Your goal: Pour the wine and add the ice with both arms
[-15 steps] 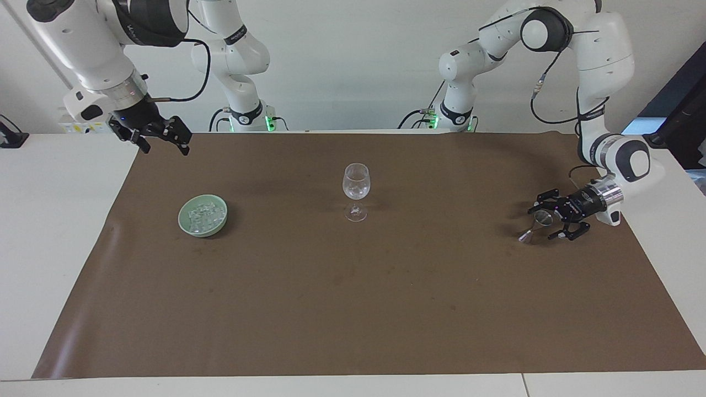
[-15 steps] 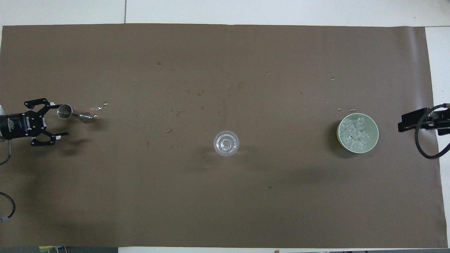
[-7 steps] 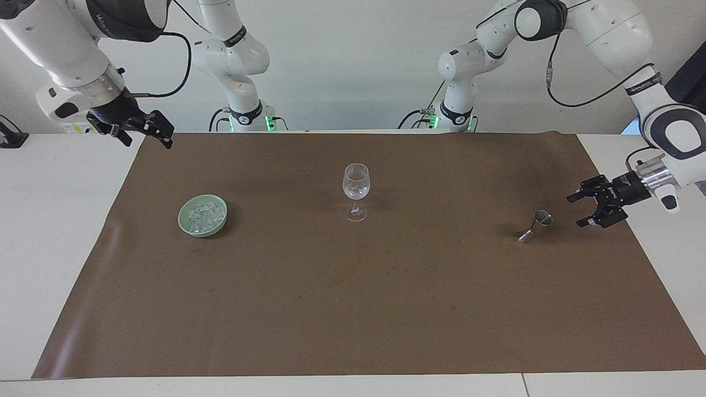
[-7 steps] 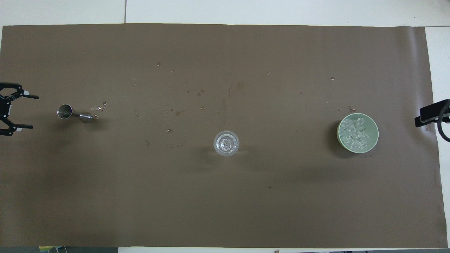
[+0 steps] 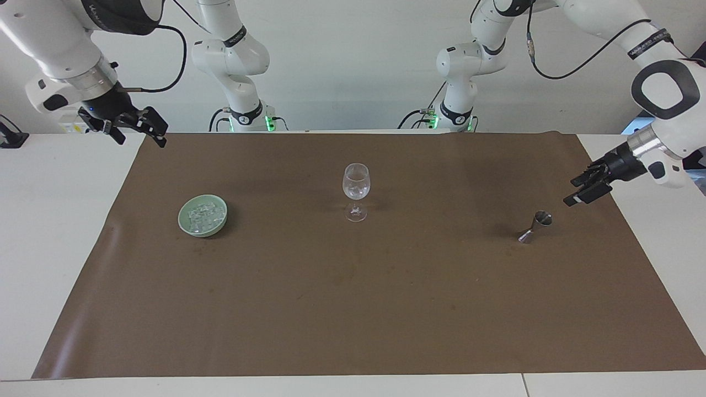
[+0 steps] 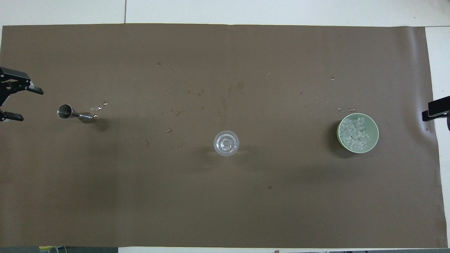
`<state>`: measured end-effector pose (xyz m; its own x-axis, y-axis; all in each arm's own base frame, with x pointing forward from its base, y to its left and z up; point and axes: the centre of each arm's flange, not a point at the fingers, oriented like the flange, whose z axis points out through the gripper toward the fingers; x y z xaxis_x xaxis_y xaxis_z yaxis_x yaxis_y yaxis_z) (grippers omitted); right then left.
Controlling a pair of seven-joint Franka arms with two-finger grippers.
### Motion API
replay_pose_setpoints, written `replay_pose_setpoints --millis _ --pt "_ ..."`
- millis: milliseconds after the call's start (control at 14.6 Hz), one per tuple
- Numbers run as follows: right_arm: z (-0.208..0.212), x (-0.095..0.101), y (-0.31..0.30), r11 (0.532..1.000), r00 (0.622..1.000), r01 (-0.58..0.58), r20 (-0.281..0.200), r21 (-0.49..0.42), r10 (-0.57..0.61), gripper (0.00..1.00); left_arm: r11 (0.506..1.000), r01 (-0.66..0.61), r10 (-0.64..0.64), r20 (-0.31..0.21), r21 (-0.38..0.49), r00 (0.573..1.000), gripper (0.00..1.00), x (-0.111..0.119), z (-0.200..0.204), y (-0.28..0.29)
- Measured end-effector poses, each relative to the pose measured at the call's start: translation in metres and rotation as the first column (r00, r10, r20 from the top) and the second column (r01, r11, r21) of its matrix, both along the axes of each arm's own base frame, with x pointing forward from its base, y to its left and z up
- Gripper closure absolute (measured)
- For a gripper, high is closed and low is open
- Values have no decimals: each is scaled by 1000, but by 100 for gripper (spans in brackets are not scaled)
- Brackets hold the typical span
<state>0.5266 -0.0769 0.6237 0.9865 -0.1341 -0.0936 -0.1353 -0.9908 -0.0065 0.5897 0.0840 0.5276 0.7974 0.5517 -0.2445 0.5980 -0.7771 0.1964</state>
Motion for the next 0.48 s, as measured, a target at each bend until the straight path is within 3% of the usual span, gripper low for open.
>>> replay_pose_setpoints --millis 206,480 --pt "2 1 5 1000 1000 -8 4 -2 8 0 976 194 -199 51 95 979 0 -10 30 -39" --pt "3 1 6 1000 1000 -10 10 -5 10 0 888 420 -439 71 189 896 0 -18 51 -91"
